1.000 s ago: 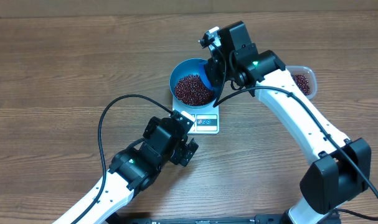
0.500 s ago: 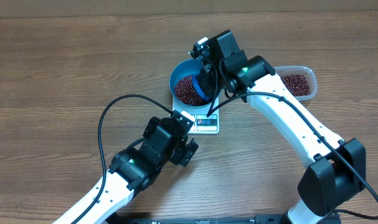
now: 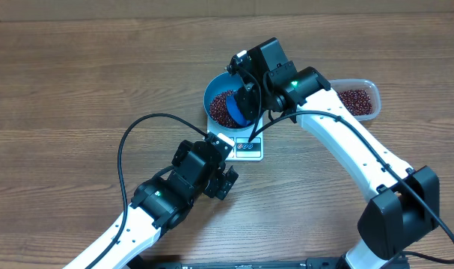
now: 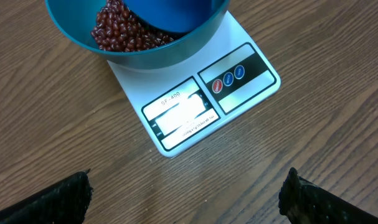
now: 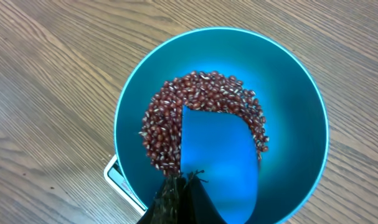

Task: Scoop item into bowl and weigh 150g on scale

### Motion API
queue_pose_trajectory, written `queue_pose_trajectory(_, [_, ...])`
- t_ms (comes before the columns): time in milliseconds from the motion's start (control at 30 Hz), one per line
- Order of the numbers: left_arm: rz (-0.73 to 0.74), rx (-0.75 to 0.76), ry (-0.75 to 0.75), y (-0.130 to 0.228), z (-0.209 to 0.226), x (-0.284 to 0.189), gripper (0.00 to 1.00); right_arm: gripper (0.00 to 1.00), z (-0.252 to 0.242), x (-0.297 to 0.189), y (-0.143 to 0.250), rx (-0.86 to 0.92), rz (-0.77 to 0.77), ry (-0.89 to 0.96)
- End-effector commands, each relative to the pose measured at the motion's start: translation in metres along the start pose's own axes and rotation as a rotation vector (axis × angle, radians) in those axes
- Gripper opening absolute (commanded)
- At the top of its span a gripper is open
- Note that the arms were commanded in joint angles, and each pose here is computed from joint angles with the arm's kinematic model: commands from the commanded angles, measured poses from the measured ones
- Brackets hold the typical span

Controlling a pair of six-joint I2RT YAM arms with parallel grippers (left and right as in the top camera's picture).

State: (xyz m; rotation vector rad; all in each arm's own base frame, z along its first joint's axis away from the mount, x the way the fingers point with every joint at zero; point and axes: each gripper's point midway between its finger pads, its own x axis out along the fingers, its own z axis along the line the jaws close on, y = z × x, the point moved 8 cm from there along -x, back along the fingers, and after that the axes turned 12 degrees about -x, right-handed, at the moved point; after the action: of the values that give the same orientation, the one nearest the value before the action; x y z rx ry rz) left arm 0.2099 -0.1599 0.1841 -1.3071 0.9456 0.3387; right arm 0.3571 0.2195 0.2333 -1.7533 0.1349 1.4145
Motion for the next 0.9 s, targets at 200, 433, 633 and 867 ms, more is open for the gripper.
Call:
queue_pose_trajectory(200, [-0.002, 0.016, -0.017, 0.002, 0.003, 0.000, 1.00, 0.04, -0.007, 0.002, -0.016, -0.016, -0.093, 0.051])
queue_pose_trajectory(433, [-0.002, 0.016, -0.017, 0.002, 0.003, 0.000, 1.00, 0.04, -0.014, 0.023, -0.013, -0.038, -0.066, 0.081])
queue_pose_trajectory(633, [-0.002, 0.016, -0.017, 0.002, 0.003, 0.000, 1.00, 0.04, -0.018, 0.026, -0.011, -0.053, -0.044, 0.124])
queue_pose_trajectory(867, [-0.002, 0.016, -0.017, 0.002, 0.003, 0.000, 0.99, 0.04, -0.013, 0.029, -0.005, -0.051, -0.017, 0.073])
